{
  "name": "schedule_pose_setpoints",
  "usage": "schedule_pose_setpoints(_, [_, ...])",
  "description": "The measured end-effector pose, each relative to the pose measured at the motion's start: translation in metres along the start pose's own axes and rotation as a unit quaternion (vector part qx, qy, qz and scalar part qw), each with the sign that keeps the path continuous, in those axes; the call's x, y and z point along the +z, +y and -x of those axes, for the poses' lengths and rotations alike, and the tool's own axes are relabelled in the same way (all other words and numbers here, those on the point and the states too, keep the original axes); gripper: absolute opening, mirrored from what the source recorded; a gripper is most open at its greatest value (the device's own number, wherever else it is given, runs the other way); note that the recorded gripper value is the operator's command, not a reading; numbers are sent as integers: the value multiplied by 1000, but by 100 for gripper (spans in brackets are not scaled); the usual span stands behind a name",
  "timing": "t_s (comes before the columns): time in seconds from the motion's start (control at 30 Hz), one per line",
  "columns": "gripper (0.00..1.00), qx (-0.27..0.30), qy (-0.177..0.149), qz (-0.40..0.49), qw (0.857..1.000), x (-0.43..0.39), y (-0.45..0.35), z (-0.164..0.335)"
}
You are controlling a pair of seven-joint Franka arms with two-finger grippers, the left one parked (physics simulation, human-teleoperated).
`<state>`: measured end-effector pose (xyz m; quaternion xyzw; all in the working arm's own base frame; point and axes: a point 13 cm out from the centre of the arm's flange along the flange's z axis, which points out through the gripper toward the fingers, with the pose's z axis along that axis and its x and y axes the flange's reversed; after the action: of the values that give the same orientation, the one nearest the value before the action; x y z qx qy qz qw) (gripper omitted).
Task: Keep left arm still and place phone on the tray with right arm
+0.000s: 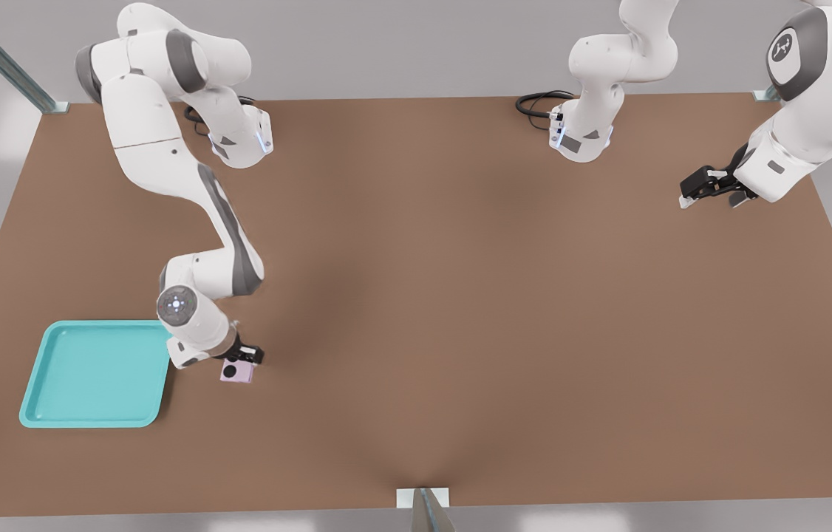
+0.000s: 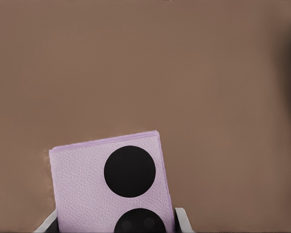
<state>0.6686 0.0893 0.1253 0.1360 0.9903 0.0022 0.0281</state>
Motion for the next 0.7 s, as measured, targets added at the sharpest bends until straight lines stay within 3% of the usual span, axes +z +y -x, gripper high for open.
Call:
schedule_pose_setpoints(0.13, [75, 49, 13, -9, 999, -2, -134, 27])
schedule_pose_setpoints(0.27, [75, 59, 17, -12, 998, 13, -236, 49])
schedule_pose_setpoints(0.3, [78, 53, 18, -12, 998, 20, -252, 54])
schedule_pose_setpoints(0.33, [100, 43, 21, -12, 999, 28, -262, 56])
schedule_pose_setpoints(0.43, [100, 5, 21, -11, 1000, 33, -269, 61])
schedule_pose_setpoints(0.5, [100, -30, -14, -8, 999, -11, -253, 89])
schedule_pose_setpoints(0.57, [100, -89, -100, 4, 991, -147, -190, 153])
schedule_pose_setpoints(0.6, [100, -125, -133, 2, 983, -222, -148, 158])
schedule_pose_setpoints(0.63, [100, -159, -152, -8, 975, -290, -104, 139])
schedule_pose_setpoints(0.7, [100, -207, -148, -21, 967, -373, -54, 54])
